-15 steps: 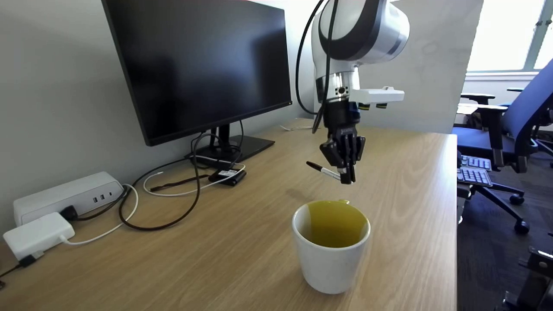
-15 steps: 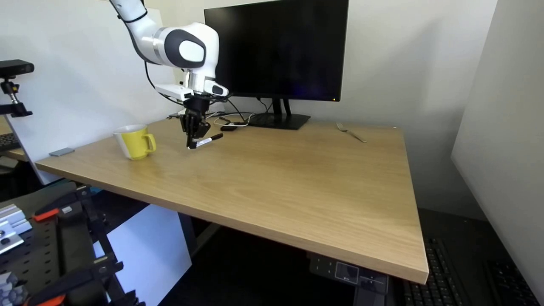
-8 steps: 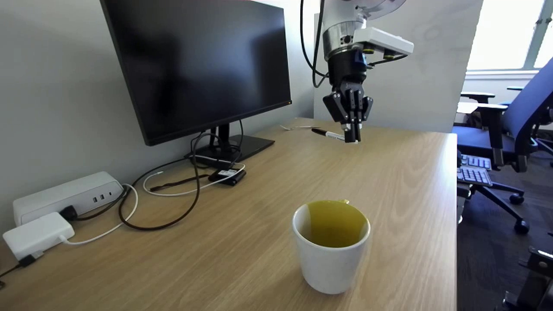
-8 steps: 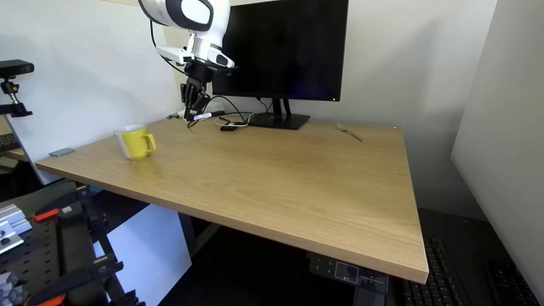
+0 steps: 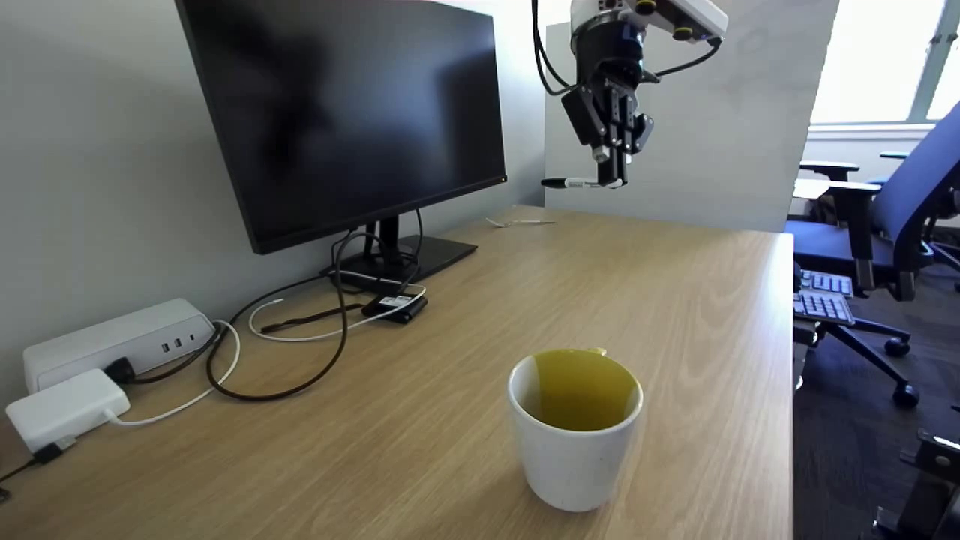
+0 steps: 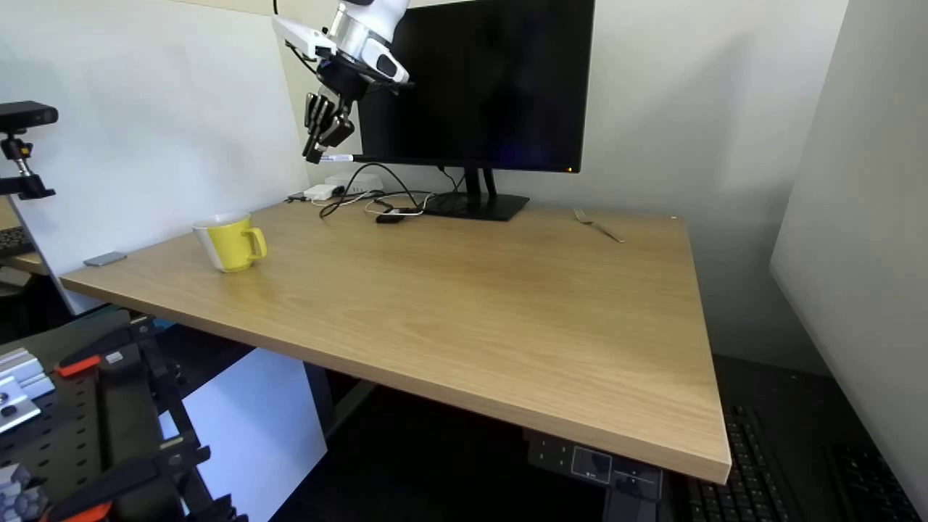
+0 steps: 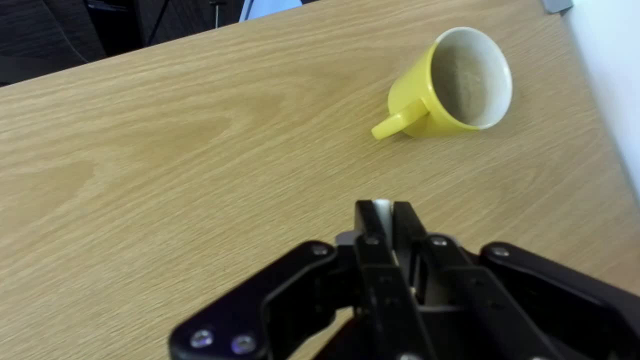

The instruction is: Move the cup to the left, put the marker inside the cup then take it out and place it on the table

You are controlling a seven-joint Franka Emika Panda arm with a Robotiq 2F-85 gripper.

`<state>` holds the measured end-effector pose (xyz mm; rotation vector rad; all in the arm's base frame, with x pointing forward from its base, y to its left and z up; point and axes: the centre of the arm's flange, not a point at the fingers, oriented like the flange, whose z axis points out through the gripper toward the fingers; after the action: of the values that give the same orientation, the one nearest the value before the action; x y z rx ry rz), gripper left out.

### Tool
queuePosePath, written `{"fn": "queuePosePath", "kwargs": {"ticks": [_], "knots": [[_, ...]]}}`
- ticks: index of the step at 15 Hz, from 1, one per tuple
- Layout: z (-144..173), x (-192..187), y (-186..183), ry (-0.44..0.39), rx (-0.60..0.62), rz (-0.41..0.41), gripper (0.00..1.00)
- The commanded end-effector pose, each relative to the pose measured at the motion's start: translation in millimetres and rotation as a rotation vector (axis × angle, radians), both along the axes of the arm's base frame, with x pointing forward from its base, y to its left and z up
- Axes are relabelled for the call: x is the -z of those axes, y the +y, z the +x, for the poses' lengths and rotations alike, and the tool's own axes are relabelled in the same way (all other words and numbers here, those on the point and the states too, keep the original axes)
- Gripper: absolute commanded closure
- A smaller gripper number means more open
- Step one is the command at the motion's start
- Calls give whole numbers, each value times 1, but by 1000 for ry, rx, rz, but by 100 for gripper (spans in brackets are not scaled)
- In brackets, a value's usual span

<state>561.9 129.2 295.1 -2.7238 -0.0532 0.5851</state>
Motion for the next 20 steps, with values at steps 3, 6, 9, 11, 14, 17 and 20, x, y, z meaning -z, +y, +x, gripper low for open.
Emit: {"fn": "queuePosePath", "kwargs": {"ticks": [3, 6, 9, 11, 14, 17, 20], "knots": [[24, -19, -10, 124, 39, 111, 97], [35, -23, -6, 186, 41, 158, 97], [44, -19, 7, 269, 11, 226, 97], [47, -15, 17, 330, -12, 260, 97], [44, -6, 30, 416, -45, 285, 97], [38, 2, 41, 487, -71, 291, 97], [31, 10, 51, 538, -90, 289, 97]]}}
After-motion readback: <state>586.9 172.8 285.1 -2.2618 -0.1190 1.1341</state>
